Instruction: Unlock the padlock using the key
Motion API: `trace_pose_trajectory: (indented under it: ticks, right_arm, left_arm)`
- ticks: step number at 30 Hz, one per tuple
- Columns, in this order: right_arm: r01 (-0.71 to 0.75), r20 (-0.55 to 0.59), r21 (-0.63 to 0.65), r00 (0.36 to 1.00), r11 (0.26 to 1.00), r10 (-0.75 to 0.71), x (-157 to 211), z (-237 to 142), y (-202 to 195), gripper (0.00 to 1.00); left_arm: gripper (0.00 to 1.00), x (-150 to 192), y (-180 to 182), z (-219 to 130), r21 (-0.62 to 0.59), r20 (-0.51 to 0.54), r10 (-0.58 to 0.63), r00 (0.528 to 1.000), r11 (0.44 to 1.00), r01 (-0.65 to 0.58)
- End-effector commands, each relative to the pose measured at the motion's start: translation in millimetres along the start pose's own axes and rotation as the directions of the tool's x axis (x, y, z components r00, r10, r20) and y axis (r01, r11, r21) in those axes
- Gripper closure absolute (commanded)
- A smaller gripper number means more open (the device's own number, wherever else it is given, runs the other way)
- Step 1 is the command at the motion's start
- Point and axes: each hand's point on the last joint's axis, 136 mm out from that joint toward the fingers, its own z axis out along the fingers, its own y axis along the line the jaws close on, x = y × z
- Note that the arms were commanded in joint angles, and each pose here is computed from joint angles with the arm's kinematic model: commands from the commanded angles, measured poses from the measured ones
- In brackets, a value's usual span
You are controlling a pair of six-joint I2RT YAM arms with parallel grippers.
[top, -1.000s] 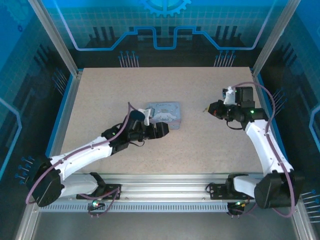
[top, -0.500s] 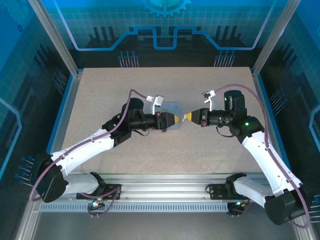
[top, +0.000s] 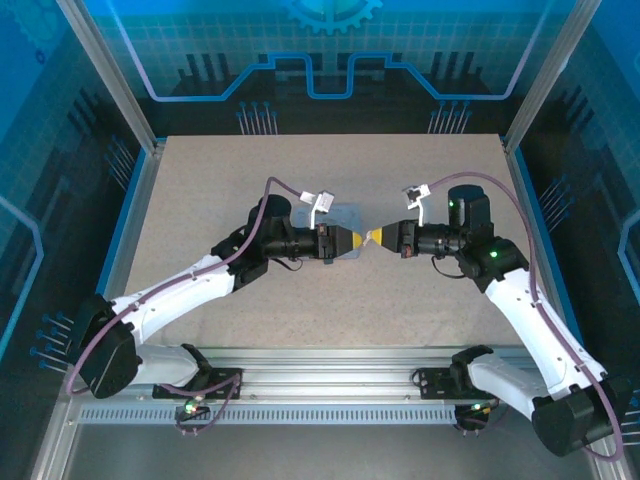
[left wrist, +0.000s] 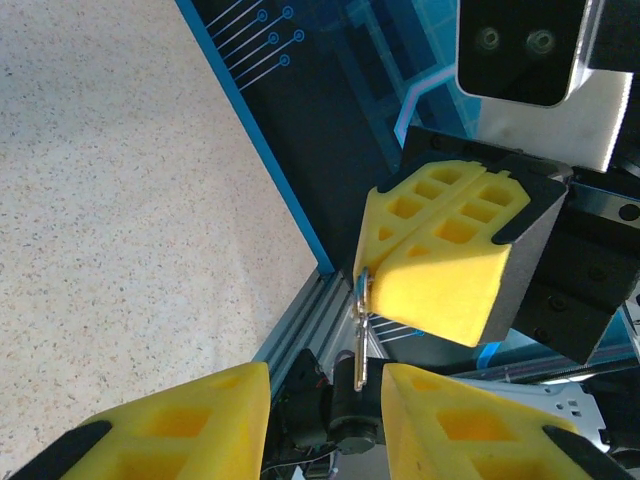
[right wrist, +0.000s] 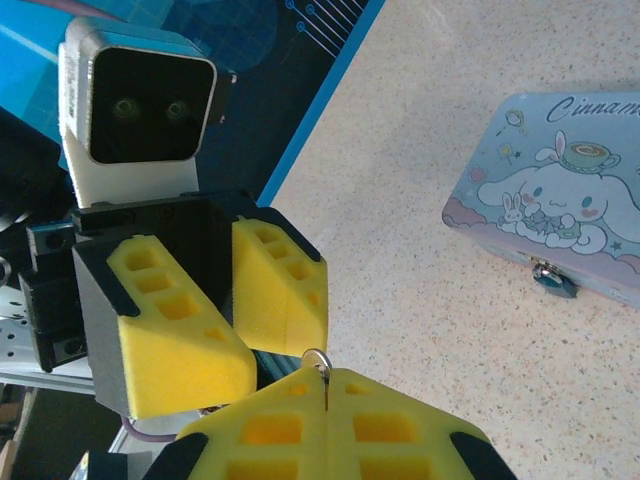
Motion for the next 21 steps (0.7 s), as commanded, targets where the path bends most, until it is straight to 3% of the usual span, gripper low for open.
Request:
trace_pose_trajectory:
  ticks: [1, 21]
  right_arm:
    - [0.015, 0.0, -0.026, 1.0, 1.0, -0.015, 2.8, 1.6, 7.1, 0.98]
    - [0.011, -0.005, -0.019, 1.0, 1.0, -0.011, 4.4, 3.3, 6.2, 0.99]
  left_arm:
    - [0.66, -5.1, -18.8, 1.9, 0.052, -0.002, 0.024, 1.0, 0.998, -0.024]
    - [0.79, 2.0, -17.7, 8.8, 0.041, -0.031, 0.033, 0.999, 0.999, -0.032]
